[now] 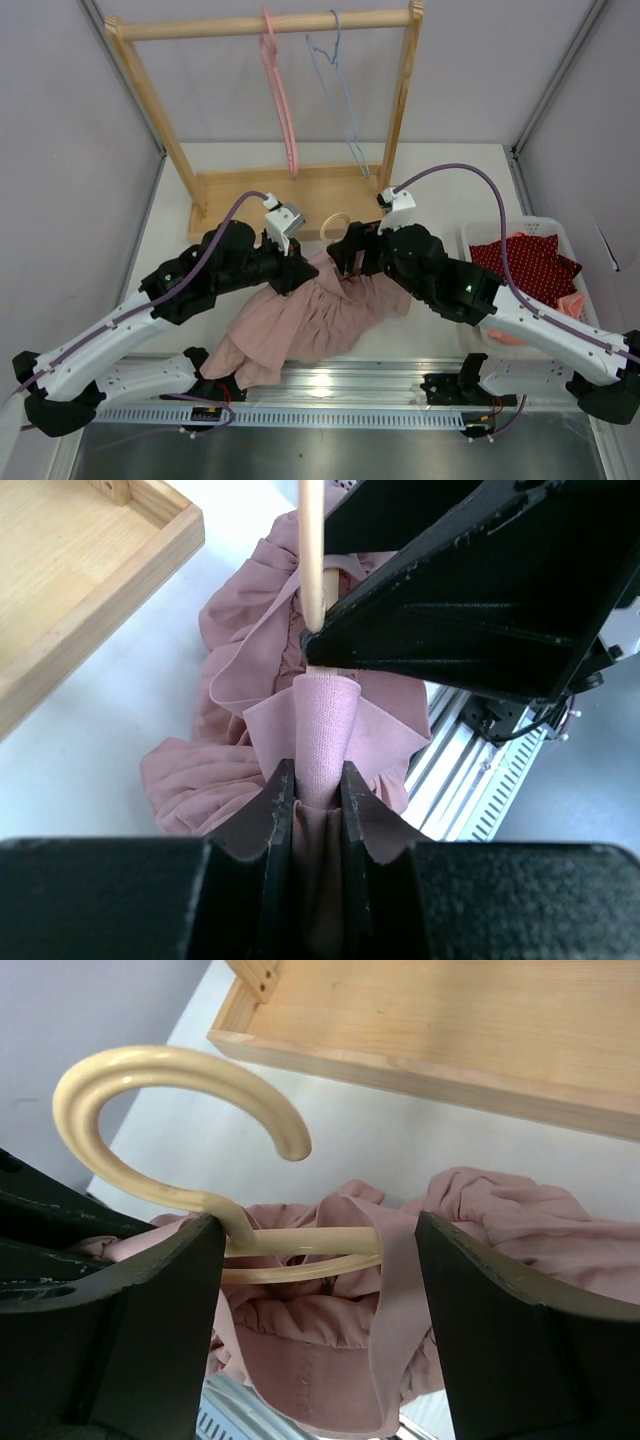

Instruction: Place the skirt on the hanger

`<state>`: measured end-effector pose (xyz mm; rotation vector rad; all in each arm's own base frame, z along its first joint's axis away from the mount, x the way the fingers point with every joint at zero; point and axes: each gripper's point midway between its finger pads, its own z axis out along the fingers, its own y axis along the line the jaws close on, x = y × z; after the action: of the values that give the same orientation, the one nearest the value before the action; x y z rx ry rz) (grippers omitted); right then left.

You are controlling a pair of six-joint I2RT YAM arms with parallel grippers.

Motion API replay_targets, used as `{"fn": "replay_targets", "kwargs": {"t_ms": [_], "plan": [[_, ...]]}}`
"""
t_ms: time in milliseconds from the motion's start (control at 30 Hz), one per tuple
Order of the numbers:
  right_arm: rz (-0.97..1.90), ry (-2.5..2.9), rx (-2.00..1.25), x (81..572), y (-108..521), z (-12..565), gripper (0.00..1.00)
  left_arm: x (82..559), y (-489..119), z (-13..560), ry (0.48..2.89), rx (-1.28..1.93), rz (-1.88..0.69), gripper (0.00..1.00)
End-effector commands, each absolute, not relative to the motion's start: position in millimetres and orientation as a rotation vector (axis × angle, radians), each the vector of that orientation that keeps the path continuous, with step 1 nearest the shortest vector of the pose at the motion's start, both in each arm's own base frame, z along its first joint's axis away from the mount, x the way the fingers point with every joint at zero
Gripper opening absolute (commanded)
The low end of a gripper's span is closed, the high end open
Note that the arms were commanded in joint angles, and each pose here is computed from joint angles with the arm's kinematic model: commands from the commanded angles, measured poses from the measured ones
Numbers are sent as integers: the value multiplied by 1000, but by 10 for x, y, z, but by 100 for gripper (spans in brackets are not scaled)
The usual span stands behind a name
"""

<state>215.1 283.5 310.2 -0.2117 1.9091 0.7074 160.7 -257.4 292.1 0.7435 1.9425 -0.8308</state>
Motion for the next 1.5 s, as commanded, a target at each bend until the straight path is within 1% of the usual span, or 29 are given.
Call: {"fn": "replay_targets", "kwargs": {"t_ms": [0, 33, 100, 133, 233, 300, 400, 500, 533, 600, 633, 700, 767, 800, 967, 1000, 1033, 1100, 1133, 1167, 1233, 1267, 1333, 1367, 1400, 1467], "plan": [[464, 1819, 47, 2534, 2063, 3310, 79, 1517, -2068, 2787, 2066, 614, -692, 0], [482, 1812, 47, 2539, 2072, 3335, 83, 1496, -2041, 2788, 2063, 613, -693, 0], [536, 1799, 43, 2530, 2098, 3392, 84, 1506, -1964, 2736, 2089, 569, -662, 0], [547, 1796, 43, 2538, 2100, 3408, 87, 1499, -1915, 2692, 2107, 558, -641, 0], [635, 1782, 2, 2483, 2213, 3492, 90, 1518, -1809, 2620, 2148, 486, -594, 0], [729, 1741, -47, 2407, 2311, 3617, 93, 1524, -1776, 2604, 2158, 453, -584, 0], [775, 1731, -75, 2348, 2351, 3680, 94, 1538, -1699, 2592, 2171, 400, -557, 0], [759, 1733, -65, 2350, 2306, 3712, 95, 1554, -1546, 2658, 2178, 298, -512, 0], [753, 1729, -58, 2352, 2279, 3720, 95, 1592, -1398, 2692, 2180, 238, -437, 0], [748, 1723, -54, 2347, 2251, 3736, 95, 1645, -1271, 2852, 2161, 132, -397, 0], [748, 1720, -51, 2350, 2234, 3748, 95, 1686, -1129, 2878, 2149, 80, -321, 0], [753, 1713, -51, 2342, 2227, 3779, 95, 1748, -1015, 3068, 2101, -6, -290, 0], [751, 1713, -52, 2346, 2228, 3790, 95, 1848, -911, 3161, 2067, -53, -209, 0], [752, 1713, -55, 2342, 2226, 3806, 95, 1889, -872, 3341, 2029, -80, -210, 0], [746, 1720, -66, 2332, 2216, 3855, 95, 2230, -780, 3783, 1922, -119, -85, 0], [750, 1711, -70, 2323, 2210, 3912, 95, 2305, -686, 3882, 1895, -157, -58, 0], [745, 1712, -70, 2326, 2201, 3921, 95, 2391, -676, 4023, 1850, -183, -71, 0], [743, 1712, -77, 2314, 2191, 3946, 94, 2549, -613, 4106, 1836, -176, -40, 0], [741, 1707, -81, 2310, 2183, 3972, 95, 2605, -582, 4299, 1786, -200, -58, 0], [740, 1702, -81, 2312, 2172, 3990, 94, 2701, -603, 4326, 1784, -171, -40, 0], [747, 1694, -94, 2305, 2177, 4023, 95, 2826, -592, 4563, 1711, -173, -69, 0], [750, 1688, -96, 2309, 2175, 4050, 95, 2925, -546, 4602, 1701, -171, -38, 0], [752, 1686, -112, 2324, 2198, 4059, 95, 3027, -588, 4761, 1666, -138, -72, 0], [755, 1678, -119, 2323, 2205, 4091, 95, 3038, -519, 4930, 1629, -153, -77, 0], [750, 1676, -119, 2341, 2203, 4093, 95, 3145, -557, 4929, 1630, -138, -79, 0], [754, 1660, -134, 2350, 2208, 4142, 95, 3189, -534, 5076, 1594, -119, -70, 0]]}}
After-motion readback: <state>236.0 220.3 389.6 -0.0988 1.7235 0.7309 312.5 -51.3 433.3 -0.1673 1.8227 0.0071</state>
